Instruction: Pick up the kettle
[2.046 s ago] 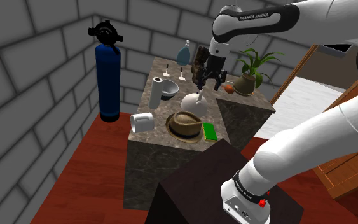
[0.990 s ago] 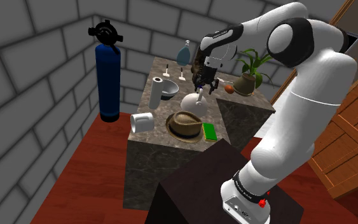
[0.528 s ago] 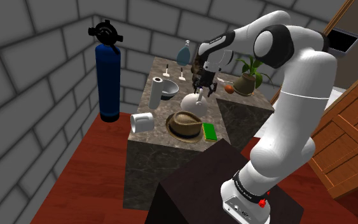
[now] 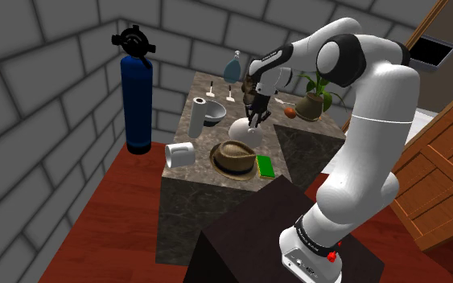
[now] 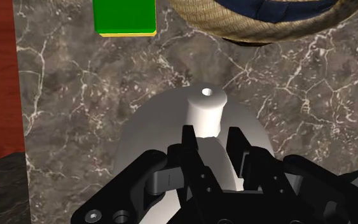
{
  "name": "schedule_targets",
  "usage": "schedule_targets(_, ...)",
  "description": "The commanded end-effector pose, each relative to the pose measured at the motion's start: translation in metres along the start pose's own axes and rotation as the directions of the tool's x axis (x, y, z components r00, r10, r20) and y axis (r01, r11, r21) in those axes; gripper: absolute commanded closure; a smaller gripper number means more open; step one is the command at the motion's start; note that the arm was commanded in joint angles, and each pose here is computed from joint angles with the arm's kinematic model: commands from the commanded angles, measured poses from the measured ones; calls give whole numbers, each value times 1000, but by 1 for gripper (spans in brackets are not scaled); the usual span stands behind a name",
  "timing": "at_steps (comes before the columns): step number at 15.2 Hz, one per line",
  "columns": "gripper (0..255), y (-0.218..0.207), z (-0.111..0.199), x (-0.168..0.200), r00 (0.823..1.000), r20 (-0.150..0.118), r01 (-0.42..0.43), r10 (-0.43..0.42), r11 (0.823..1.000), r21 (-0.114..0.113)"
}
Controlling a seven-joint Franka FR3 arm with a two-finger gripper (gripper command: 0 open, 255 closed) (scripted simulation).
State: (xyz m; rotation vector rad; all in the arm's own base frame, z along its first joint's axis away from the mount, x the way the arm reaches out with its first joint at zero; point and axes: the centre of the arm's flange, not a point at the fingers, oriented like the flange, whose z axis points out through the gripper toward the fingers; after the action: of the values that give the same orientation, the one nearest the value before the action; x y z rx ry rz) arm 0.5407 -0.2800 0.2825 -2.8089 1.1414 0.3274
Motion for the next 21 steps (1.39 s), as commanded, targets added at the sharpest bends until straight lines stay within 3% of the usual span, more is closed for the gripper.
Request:
schedule_targets(1,255,0,0,0,1000,0,0,0,1000,0)
schedule_targets(7,255,0,1,0,1000,0,0,0,1000,0)
schedule_targets(21,255,0,-71,-17,1000,0,0,0,1000,0)
